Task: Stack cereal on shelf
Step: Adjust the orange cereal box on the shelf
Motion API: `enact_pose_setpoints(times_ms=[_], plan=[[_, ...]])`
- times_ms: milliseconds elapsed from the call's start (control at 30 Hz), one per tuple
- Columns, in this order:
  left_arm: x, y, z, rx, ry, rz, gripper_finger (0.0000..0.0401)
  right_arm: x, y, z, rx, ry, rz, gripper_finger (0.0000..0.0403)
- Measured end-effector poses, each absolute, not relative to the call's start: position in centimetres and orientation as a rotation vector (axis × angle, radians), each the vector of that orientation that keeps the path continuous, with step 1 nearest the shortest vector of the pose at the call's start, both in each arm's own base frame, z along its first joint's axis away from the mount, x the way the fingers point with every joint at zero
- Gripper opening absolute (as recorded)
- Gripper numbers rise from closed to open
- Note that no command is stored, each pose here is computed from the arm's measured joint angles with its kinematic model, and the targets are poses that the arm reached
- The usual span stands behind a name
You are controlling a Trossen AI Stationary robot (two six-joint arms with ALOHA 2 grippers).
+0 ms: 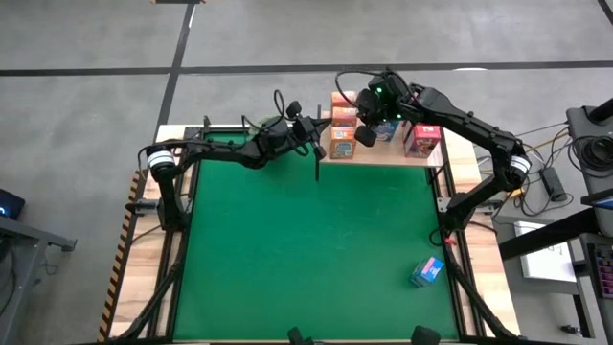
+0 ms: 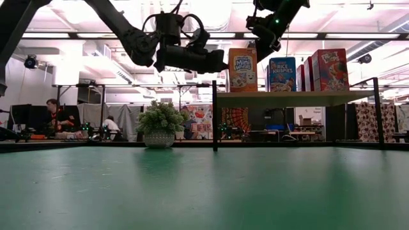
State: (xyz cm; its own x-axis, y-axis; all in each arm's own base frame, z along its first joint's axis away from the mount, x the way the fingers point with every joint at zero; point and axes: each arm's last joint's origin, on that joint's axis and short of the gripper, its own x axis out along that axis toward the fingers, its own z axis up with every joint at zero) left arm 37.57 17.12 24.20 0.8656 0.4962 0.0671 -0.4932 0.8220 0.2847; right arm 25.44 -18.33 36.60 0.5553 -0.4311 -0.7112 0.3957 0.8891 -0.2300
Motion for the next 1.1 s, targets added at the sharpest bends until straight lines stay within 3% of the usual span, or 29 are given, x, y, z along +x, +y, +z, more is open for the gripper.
enact_pose_setpoints(times_ms=[667,1100], plan=[[38.0,16.1,24.1,0.274,0.01,0.489,0.0,25.6,-18.2,36.6,-0.086,0.877,-0.562,0.0009],[37.8,16.4,24.0,0.257,0.024,0.568,0.0,25.6,-18.0,36.6,-0.068,0.866,-0.516,0.0009]])
